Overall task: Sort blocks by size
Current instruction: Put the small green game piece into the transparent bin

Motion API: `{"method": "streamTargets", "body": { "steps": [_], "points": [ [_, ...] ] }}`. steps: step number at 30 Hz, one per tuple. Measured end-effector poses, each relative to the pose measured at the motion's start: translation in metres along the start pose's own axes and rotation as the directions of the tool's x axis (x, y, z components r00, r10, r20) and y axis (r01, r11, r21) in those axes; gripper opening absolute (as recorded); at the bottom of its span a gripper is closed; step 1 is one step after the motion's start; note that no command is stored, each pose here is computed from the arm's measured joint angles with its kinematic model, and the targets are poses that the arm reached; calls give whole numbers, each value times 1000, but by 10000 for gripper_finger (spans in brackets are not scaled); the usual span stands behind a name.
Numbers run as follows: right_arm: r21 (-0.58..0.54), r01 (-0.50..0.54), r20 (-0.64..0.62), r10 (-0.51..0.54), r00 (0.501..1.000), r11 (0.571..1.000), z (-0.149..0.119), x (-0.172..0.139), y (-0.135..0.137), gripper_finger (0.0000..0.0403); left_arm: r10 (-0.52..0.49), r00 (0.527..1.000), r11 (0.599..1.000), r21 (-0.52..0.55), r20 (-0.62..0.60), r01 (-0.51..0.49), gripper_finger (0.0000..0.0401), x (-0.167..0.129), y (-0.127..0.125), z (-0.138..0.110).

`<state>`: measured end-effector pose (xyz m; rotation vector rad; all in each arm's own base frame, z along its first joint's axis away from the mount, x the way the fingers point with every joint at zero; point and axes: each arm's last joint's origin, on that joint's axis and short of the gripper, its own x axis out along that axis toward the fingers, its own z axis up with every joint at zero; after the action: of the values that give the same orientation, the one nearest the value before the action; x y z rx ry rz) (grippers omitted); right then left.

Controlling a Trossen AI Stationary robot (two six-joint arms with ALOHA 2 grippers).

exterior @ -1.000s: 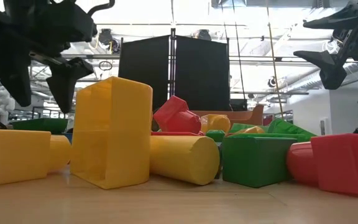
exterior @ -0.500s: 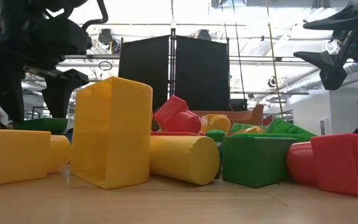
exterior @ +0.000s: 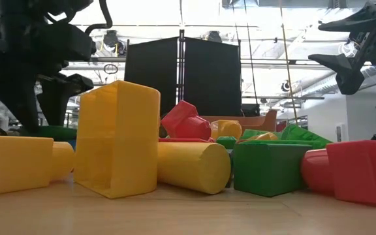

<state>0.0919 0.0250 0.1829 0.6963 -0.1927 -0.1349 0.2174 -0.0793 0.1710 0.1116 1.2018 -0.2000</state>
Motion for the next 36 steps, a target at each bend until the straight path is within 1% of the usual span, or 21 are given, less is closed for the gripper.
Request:
{"method": "streamTargets", "body": {
  "steps": [4, 7, 11, 13, 16, 21, 25, 28, 32, 36],
  "points": [
    [0, 0, 0, 0, 1000, 1000, 0, 0, 0, 260, -4, 1000, 1000, 22, 5, 4, 98, 1, 0, 2],
    [0, 0, 0, 0, 1000, 1000, 0, 0, 0, 260, -20, 1000, 1000, 19, -4, 20, 70, 5, -1, 3],
    [0, 0, 0, 0, 1000, 1000, 0, 0, 0, 260, -33, 999, 999, 14, -12, 33, 22, 6, -2, 2],
    [0, 0, 0, 0, 1000, 1000, 0, 0, 0, 260, -21, 1000, 1000, 13, -16, 22, 7, 6, -1, 1],
    [1, 0, 0, 0, 1000, 1000, 0, 0, 0, 260, -7, 999, 1000, -2, -31, 7, 12, 7, 0, -1],
    [8, 0, 0, 0, 1000, 1000, 0, 0, 0, 260, 10, 1000, 1000, -21, -14, -10, 18, 6, 0, 2],
    [8, 0, -1, 0, 1000, 1000, 0, 0, 0, 260, 2, 1000, 1000, -15, 24, -2, 19, 1, -1, 10],
    [8, 0, -1, 0, 1000, 1000, 0, 0, 0, 260, -30, 999, 999, -22, 32, 30, 20, -1, -2, 13],
    [3, 0, -1, 0, 1000, 1000, 0, 0, 0, 260, -28, 999, 992, -125, 19, 30, 20, -1, -2, 12],
    [-1, 0, -1, 0, 1000, 1000, 0, 0, 0, 260, -26, 1000, 988, -155, 5, 26, 7, -1, -2, 11]
  ]
}}
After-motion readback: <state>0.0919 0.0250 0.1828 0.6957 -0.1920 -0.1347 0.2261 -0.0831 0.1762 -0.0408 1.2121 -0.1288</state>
